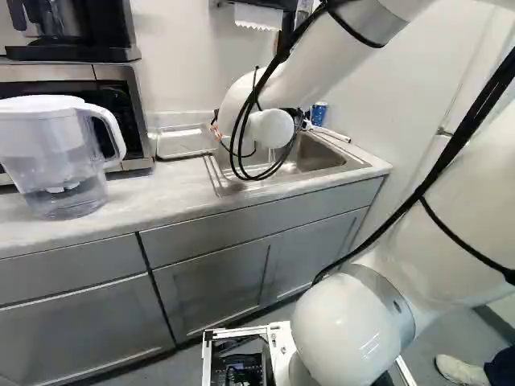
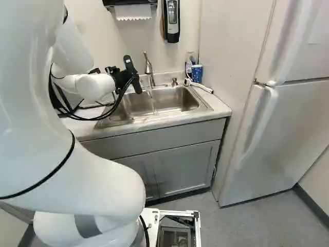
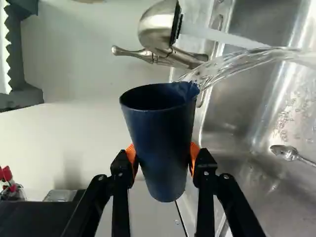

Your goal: Rinse the cup and place it in the tray

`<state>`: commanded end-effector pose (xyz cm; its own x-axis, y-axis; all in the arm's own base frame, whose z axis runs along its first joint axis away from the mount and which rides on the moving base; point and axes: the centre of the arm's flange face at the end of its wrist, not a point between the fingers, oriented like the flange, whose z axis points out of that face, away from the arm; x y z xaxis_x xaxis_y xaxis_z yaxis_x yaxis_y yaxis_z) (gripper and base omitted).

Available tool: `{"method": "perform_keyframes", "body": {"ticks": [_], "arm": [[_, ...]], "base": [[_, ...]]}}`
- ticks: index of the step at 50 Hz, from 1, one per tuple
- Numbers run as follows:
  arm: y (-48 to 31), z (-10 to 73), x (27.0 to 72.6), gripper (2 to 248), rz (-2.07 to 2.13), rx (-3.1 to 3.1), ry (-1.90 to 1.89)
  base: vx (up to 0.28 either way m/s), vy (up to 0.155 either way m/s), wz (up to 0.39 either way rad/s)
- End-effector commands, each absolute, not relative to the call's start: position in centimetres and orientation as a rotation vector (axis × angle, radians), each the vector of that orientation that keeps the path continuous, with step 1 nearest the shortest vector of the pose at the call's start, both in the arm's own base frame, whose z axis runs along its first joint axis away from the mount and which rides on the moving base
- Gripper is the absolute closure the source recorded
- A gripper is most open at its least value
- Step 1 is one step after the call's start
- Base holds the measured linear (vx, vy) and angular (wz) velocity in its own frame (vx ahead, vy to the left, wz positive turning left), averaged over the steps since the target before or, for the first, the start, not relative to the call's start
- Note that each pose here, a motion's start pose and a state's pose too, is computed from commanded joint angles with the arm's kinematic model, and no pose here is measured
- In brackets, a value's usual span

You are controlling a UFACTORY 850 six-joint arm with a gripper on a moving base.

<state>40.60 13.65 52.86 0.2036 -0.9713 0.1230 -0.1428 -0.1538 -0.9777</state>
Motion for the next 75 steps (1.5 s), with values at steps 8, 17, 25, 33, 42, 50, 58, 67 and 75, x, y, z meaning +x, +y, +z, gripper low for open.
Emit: {"method": "perform_keyframes", "body": {"ticks": [8,17,25,33,42,50,58,67,75], "arm": [[13.65,52.86,40.60,128,-1.025,-1.455,1.158],[13.65,52.86,40.60,128,-0.960,-1.387,1.216],[13.65,52.86,40.60,128,-0.901,-1.326,1.264],[13.65,52.86,40.60,128,-0.842,-1.263,1.310],[13.65,52.86,40.60,128,-0.774,-1.190,1.360],[13.65,52.86,40.60,128,-0.716,-1.127,1.400],[13.65,52.86,40.60,128,-0.656,-1.062,1.438],[13.65,52.86,40.60,128,-0.611,-1.012,1.466],[13.65,52.86,40.60,128,-0.611,-1.012,1.466]], "base": [[0.000,0.000,0.000],[0.000,0.000,0.000],[0.000,0.000,0.000],[0.000,0.000,0.000],[0.000,0.000,0.000],[0.000,0.000,0.000],[0.000,0.000,0.000],[0.000,0.000,0.000],[0.000,0.000,0.000]]}}
